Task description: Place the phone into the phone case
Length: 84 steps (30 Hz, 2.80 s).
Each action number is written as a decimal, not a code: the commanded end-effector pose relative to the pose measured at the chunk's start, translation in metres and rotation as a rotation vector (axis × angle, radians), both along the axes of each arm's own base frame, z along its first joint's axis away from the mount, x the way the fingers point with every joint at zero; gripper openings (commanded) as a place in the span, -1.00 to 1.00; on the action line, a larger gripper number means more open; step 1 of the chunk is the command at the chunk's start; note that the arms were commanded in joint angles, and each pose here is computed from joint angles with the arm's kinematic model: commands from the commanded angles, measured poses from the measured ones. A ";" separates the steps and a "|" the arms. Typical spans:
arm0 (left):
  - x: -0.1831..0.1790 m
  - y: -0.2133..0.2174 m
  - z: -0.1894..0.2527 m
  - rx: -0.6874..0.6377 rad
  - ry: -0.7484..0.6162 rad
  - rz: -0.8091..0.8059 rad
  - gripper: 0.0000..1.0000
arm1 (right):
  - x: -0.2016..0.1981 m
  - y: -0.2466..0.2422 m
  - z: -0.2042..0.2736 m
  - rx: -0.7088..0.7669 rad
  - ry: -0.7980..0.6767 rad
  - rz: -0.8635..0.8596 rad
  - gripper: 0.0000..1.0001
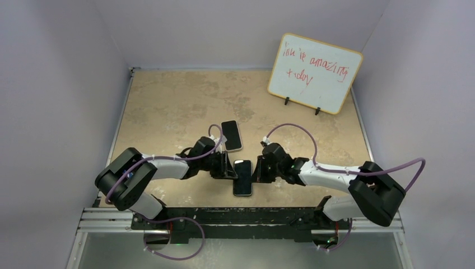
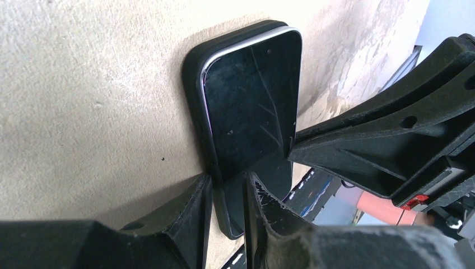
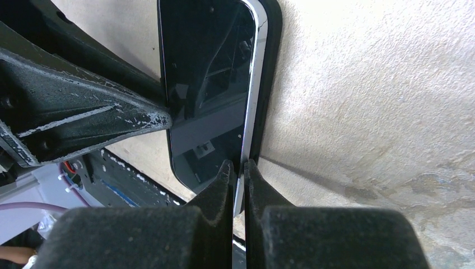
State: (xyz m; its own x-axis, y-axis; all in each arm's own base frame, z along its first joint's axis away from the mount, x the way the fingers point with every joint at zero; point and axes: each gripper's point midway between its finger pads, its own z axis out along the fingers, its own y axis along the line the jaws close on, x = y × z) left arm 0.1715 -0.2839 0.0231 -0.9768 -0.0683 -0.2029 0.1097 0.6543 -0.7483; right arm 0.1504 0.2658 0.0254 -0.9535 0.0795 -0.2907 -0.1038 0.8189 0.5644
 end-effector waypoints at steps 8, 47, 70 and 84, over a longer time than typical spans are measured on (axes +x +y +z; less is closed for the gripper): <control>-0.015 -0.012 0.011 -0.011 0.007 -0.012 -0.60 | 0.010 -0.013 -0.011 -0.064 -0.065 -0.069 -1.00; -0.004 -0.005 0.008 -0.037 0.028 0.010 -0.83 | 0.011 0.038 0.033 0.364 -0.070 -0.086 0.34; -0.008 0.009 0.002 0.024 0.016 0.031 -0.80 | 0.009 0.055 0.080 0.651 -0.124 -0.012 0.32; -0.007 0.013 0.004 0.039 -0.004 0.037 -0.76 | 0.009 0.048 0.053 0.583 -0.085 -0.053 -0.74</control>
